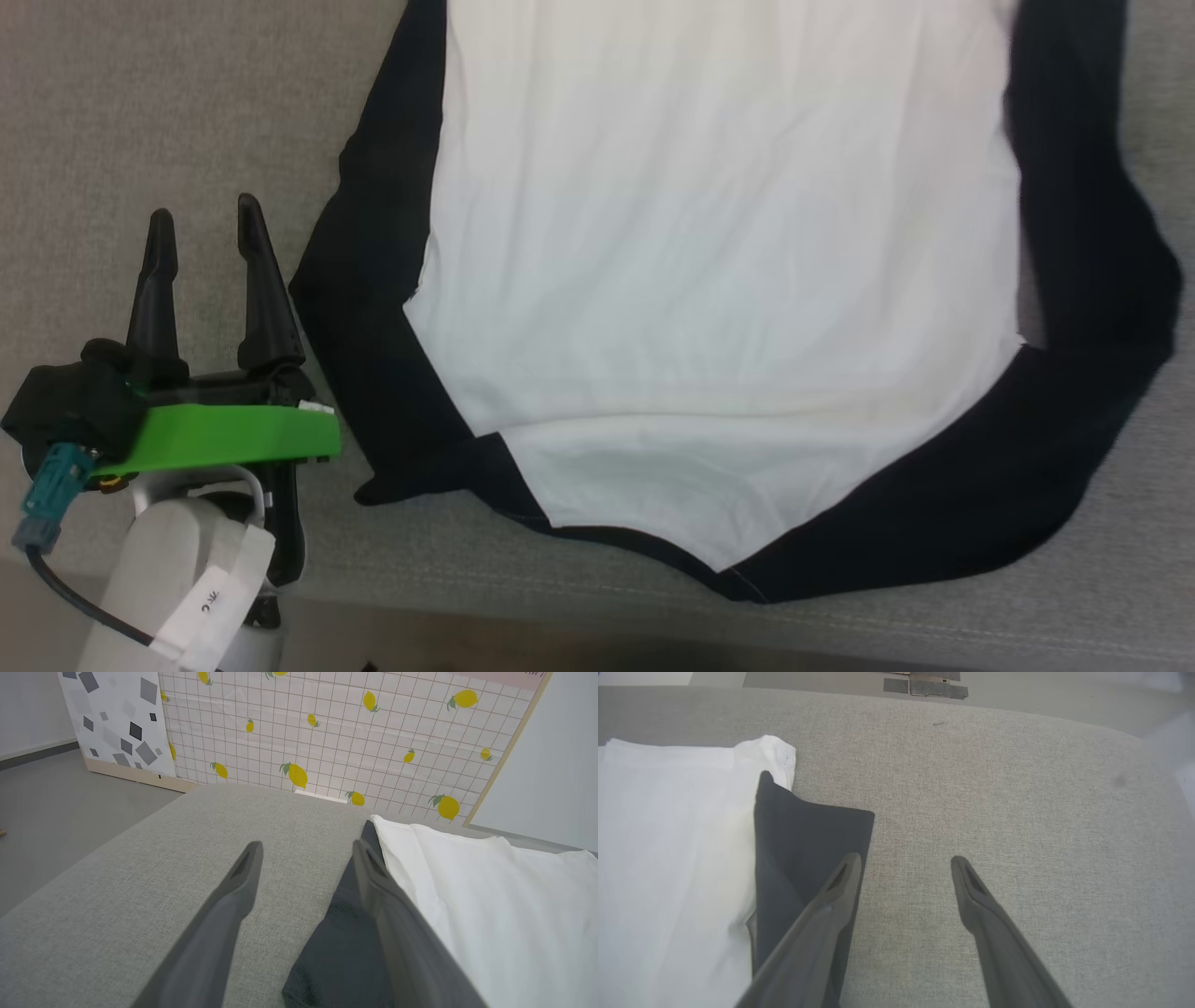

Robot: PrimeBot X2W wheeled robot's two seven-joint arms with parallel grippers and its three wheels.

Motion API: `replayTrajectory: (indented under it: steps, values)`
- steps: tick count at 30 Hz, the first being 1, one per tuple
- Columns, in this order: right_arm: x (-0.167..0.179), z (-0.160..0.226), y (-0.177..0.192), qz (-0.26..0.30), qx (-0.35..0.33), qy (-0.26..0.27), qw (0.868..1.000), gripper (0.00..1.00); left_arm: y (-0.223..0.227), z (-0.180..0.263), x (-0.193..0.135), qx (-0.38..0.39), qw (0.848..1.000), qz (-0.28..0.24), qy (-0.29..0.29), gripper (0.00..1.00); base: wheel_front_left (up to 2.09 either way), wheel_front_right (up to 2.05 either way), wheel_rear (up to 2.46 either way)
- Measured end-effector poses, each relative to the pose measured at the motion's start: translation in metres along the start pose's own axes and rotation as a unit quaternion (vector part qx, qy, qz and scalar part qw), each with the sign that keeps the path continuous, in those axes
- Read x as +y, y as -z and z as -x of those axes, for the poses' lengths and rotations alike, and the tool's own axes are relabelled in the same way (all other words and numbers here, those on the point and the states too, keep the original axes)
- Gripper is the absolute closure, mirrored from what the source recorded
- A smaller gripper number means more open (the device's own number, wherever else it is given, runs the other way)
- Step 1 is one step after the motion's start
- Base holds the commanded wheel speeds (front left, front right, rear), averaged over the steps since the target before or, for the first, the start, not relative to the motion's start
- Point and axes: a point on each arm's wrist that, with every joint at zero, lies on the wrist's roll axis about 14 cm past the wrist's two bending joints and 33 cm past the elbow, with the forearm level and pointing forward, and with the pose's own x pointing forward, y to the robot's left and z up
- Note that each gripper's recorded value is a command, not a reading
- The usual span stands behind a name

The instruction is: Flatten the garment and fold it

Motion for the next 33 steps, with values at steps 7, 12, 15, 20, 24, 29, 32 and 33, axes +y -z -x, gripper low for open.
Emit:
replayTrajectory:
  steps: [7, 12, 15, 20, 24, 29, 32, 33]
  values:
    - [0.024, -0.049, 0.024, 0.047, 0.065, -0.008, 0.997, 0.0, 0.026, 0.002, 0.017, 0.023, 0.999, -0.017, -0.026, 0.0, 0.0, 0.0, 0.0]
    - [0.044, -0.072, 0.043, 0.071, 0.097, -0.025, 0.992, 0.0, 0.043, 0.008, 0.032, 0.045, 0.998, -0.026, -0.045, 0.0, 0.0, 0.0, 0.0]
    - [0.048, -0.077, 0.046, 0.068, 0.109, -0.033, 0.991, 0.62, 0.048, 0.011, 0.035, 0.053, 0.997, -0.035, -0.049, 0.0, 0.0, 0.0, 0.0]
    - [0.044, -0.072, 0.038, 0.021, 0.092, -0.044, 0.995, 1.0, 0.051, 0.014, 0.034, 0.057, 0.997, -0.03, -0.047, 0.0, 0.0, 0.0, 0.0]
    - [0.032, -0.06, 0.031, -0.012, 0.055, -0.043, 0.998, 1.0, 0.045, 0.015, 0.031, 0.051, 0.998, -0.023, -0.042, 0.0, 0.0, 0.0, 0.0]
    - [-0.007, -0.021, -0.009, -0.06, -0.032, -0.026, 0.997, 1.0, 0.026, 0.015, 0.025, 0.026, 0.999, -0.019, -0.034, 0.0, 0.0, 0.0, 0.0]
    - [-0.036, 0.011, -0.033, -0.071, -0.086, -0.009, 0.994, 1.0, 0.012, 0.016, 0.02, 0.01, 0.999, -0.016, -0.027, 0.0, 0.0, 0.0, 0.0]
    - [-0.042, 0.021, -0.038, -0.071, -0.098, -0.006, 0.993, 1.0, 0.009, 0.018, 0.019, 0.006, 1.0, -0.015, -0.027, 0.0, 0.0, 0.0, 0.0]
